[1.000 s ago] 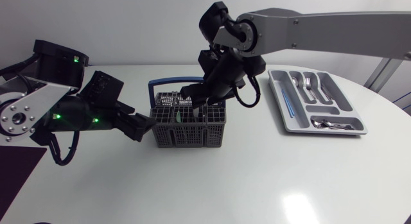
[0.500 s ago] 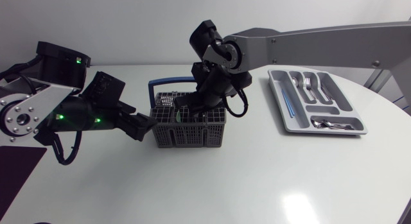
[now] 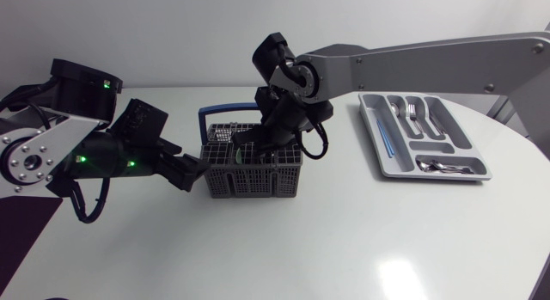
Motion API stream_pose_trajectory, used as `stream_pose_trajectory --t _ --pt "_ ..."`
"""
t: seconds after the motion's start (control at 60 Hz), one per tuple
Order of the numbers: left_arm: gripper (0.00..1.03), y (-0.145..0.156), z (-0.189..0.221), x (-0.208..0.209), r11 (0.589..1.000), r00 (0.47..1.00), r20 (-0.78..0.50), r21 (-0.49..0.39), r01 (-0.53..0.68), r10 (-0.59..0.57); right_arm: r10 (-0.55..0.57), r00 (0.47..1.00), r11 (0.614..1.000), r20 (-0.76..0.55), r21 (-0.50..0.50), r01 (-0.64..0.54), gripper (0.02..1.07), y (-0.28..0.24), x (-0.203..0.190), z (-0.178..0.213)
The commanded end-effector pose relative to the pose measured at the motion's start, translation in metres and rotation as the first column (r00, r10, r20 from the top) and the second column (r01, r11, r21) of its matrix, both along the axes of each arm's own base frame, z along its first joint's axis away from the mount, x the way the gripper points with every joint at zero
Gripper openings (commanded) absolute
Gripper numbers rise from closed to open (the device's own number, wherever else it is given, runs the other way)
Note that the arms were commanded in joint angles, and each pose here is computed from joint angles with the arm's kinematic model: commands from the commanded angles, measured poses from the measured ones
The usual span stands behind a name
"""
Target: Unload the cutlery basket into the drawer organizer.
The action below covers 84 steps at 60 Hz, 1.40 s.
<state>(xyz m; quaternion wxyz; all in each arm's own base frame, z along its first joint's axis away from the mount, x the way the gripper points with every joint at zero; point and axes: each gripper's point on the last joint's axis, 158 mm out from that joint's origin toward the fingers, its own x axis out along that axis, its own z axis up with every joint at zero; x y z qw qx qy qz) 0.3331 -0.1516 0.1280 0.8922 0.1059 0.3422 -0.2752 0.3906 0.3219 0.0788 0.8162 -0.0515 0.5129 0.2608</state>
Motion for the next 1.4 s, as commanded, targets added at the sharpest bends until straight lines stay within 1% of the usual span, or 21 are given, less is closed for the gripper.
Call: stream_pose_trajectory --t 0.0,0.25,0.45,0.917,1.233,1.383 --pt "0.99 -0.003 -0.015 -0.006 1.0 0.999 -0.027 0.013 0.026 -0.026 -0.03 0.998 0.999 -0.047 -0.027 0.029 0.09 -0.005 -0.006 -0.024" --pt "0.99 -0.003 -0.016 -0.007 1.0 0.999 -0.029 0.014 0.028 -0.027 -0.028 0.999 0.999 -0.034 -0.017 0.028 0.08 -0.007 -0.008 -0.017" --pt "0.99 -0.004 -0.017 -0.007 0.999 0.999 -0.032 0.015 0.031 -0.03 -0.016 1.0 1.0 -0.009 0.014 0.016 0.08 -0.005 -0.011 -0.004" --pt "0.99 -0.004 -0.02 -0.008 0.999 0.999 -0.039 0.018 0.032 -0.031 0.001 0.999 0.992 0.053 0.122 -0.008 0.08 -0.005 -0.018 0.048" --pt "0.99 -0.004 -0.02 -0.008 0.999 0.999 -0.04 0.018 0.033 -0.032 -0.006 0.996 0.978 0.093 0.21 -0.014 0.08 -0.013 -0.02 0.09" --pt "0.99 -0.004 -0.021 -0.008 0.999 0.999 -0.042 0.02 0.031 -0.031 -0.011 0.996 0.97 0.092 0.242 -0.012 0.08 -0.016 -0.021 0.1"
